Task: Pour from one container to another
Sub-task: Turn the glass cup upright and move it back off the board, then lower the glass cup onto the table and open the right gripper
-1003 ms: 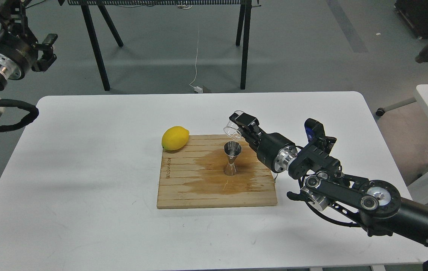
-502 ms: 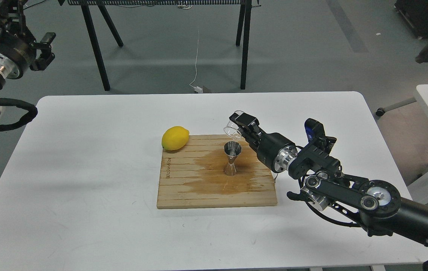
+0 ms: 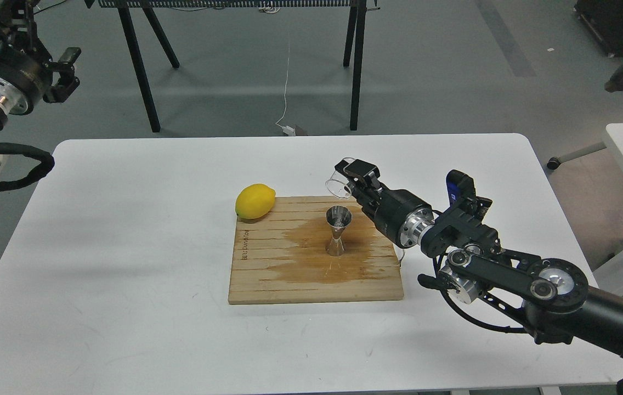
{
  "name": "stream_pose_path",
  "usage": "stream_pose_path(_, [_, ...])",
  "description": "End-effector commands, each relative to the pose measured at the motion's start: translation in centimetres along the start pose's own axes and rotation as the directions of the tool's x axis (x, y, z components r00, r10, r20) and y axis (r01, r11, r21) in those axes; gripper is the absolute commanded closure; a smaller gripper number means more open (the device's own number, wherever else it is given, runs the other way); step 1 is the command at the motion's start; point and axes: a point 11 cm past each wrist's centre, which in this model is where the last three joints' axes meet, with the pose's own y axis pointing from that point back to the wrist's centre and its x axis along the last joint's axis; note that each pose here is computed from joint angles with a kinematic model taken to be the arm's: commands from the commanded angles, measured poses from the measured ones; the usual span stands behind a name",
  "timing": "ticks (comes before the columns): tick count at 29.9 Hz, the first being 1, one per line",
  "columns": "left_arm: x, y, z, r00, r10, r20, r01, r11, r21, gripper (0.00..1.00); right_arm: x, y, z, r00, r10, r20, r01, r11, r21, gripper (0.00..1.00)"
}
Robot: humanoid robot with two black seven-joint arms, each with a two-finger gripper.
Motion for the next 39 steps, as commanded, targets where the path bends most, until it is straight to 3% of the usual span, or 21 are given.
stream_pose_path(1, [0.0,0.0,0.1,1.0,0.0,0.0,0.0,1.0,-0.001,0.01,1.6,0.4,-2.6,0.966,0.024,0.259,-0.033,0.999,0.031,0.68])
stream_pose_path(7, [0.0,0.0,0.2,1.0,0.0,0.001,0.0,1.0,-0.003,0.01,8.0,2.0,-5.2,0.683,0.042,0.729,-0.174,0.979,0.107,0.68])
stream_pose_path(14, [0.0,-0.1,0.3,1.0,0.0,0.001,0.0,1.0,-0.003,0.01,14.1,6.0,-1.9,0.333,0.012,0.943,-0.373,0.92,0.121,0.68])
stream_pose_path(20, [-0.2,-0.3,0.8,1.0,-0.004,0.003,0.004,1.0,-0.01,0.01,17.7,9.6,3.7,0.072,-0.056,0.996,-0.519,0.851,0.085,0.68])
stream_pose_path(31, [-0.4,-0.6,1.3,1.0,-0.008,0.005,0.008,1.0,-0.016,0.01,16.4,10.3,13.3,-0.145,-0.007,0.989,-0.593,0.801,-0.082,0.69])
stream_pose_path(39, [-0.4,-0.6,1.4,1.0,-0.009,0.005,0.01,1.0,-0.018,0.01,15.5,10.0,16.4,-0.293,0.051,0.955,-0.603,0.766,-0.225,0.69])
